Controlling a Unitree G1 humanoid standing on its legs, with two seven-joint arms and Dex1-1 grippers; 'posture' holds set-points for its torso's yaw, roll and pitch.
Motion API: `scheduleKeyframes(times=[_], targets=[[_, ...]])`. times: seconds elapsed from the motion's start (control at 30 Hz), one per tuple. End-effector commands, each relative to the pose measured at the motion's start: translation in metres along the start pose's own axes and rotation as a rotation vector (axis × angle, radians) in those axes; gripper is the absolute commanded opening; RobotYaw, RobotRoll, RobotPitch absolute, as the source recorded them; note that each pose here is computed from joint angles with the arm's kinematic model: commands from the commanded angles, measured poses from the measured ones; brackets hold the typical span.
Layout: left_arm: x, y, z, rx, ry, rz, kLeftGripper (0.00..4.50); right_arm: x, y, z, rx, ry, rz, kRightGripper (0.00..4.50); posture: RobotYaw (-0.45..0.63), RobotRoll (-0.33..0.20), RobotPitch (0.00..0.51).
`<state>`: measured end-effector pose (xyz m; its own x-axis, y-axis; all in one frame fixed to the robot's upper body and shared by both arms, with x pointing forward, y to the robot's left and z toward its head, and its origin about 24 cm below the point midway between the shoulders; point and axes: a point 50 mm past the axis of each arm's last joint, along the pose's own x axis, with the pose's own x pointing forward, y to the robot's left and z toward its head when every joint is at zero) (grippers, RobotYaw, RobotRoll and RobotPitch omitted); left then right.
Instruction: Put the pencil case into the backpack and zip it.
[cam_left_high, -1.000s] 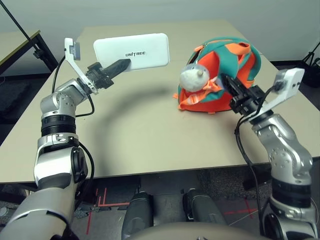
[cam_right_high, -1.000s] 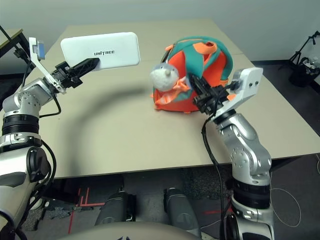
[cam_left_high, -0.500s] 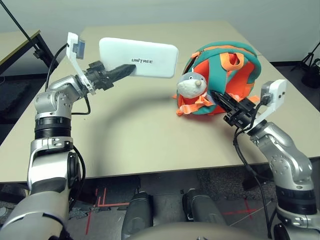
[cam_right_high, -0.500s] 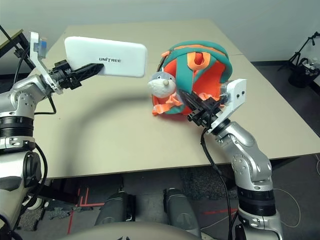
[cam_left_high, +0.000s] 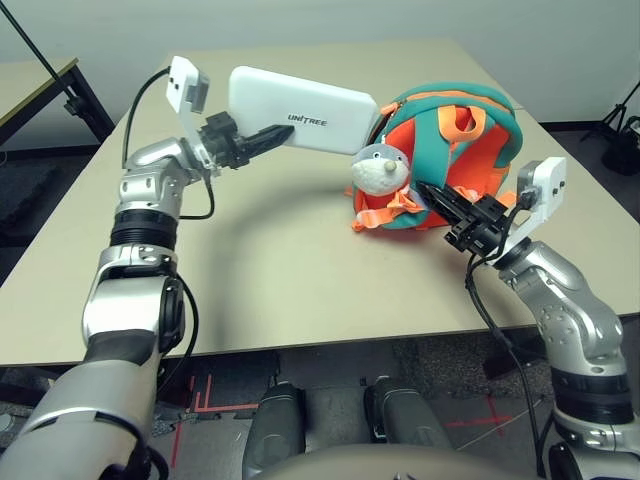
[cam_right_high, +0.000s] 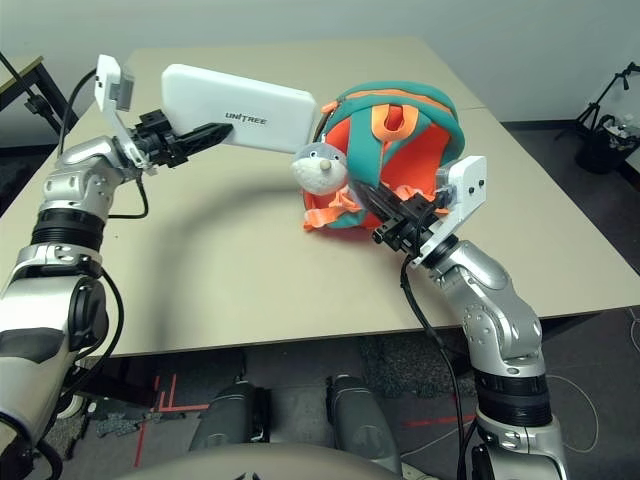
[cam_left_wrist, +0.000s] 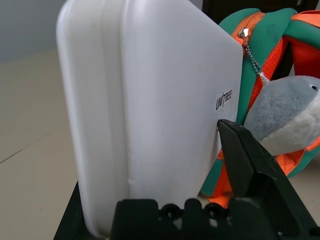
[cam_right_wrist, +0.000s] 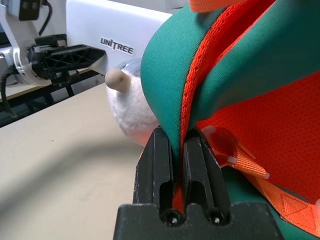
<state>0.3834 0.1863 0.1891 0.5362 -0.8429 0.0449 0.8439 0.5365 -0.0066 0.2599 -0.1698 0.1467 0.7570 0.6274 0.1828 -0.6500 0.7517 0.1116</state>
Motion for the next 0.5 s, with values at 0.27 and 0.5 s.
scheduleKeyframes(times=[0.27, 0.5], targets=[[0.023, -0.008, -0.014, 0.062, 0.059, -0.06, 3.1, 0.009, 0.004, 0.006, -0.021, -0.015, 0.062, 0.0, -0.23, 0.0, 0.026], [0.036, -0.013, -0.019, 0.128, 0.087, -0.076, 3.09, 0.013, 0.004, 0.007, -0.026, -0.014, 0.082, 0.0, -0.22, 0.0, 0.022]])
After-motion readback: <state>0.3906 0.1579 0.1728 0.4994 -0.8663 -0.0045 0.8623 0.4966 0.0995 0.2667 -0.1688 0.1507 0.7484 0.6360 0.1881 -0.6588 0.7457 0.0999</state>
